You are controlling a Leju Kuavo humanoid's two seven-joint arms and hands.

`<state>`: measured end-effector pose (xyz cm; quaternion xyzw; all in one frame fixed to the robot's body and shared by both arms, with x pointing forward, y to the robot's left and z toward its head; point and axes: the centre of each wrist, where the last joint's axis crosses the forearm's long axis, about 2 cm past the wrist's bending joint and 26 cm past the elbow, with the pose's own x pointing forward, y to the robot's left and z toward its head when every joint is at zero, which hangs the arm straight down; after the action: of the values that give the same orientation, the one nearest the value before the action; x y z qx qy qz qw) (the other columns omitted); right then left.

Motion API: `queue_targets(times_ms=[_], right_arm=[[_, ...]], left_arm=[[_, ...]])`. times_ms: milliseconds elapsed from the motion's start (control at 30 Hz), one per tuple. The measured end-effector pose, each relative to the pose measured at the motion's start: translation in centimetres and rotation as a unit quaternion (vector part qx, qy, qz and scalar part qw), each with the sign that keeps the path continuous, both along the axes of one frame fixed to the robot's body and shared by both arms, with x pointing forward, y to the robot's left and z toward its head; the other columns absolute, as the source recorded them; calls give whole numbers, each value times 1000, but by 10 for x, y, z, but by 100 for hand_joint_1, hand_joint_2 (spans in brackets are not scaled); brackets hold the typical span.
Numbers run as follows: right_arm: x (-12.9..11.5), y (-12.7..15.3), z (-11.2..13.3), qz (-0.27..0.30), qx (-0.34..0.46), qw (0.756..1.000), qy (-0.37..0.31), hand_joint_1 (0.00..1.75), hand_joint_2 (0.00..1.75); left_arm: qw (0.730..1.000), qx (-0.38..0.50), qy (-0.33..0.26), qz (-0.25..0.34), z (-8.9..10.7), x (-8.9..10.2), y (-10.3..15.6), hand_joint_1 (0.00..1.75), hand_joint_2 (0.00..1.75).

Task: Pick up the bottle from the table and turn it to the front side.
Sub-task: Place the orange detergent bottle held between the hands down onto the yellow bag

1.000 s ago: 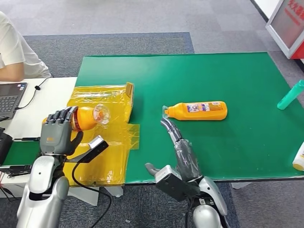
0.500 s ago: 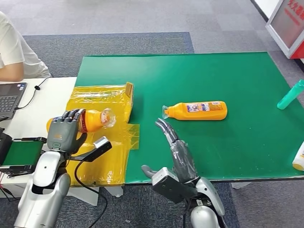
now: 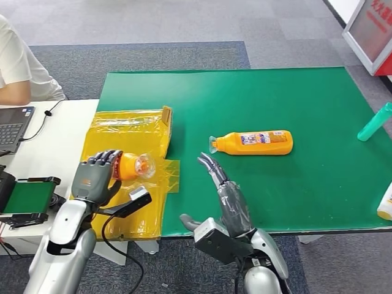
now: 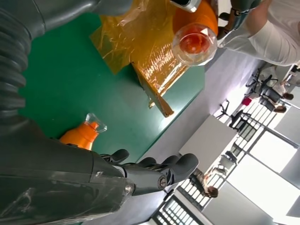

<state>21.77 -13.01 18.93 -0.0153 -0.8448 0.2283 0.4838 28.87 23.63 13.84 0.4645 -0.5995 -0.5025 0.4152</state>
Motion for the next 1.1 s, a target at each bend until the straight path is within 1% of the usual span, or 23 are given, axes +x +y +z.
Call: queue_targets(times_ms=[233, 367, 667, 800, 1100], right_arm=[[1, 1, 11, 8, 8, 1000, -25, 0, 175], [0, 1, 17, 13, 11, 999, -36, 0, 175], [-1, -1, 23, 12, 15, 999, -49, 0, 175], [-1, -2, 25, 16, 14, 998, -52, 0, 175], [-1, -3, 26, 17, 14, 998, -53, 0, 175]], left_arm=[[999, 6, 40, 22, -6, 3, -4, 175, 175], [998, 8, 51, 36, -6, 6, -4, 1, 175], [998, 6, 52, 46, -5, 8, -6, 0, 175], [998, -2, 52, 41, -1, 13, -12, 0, 175], [998, -12, 52, 34, 1, 13, -19, 0, 175]])
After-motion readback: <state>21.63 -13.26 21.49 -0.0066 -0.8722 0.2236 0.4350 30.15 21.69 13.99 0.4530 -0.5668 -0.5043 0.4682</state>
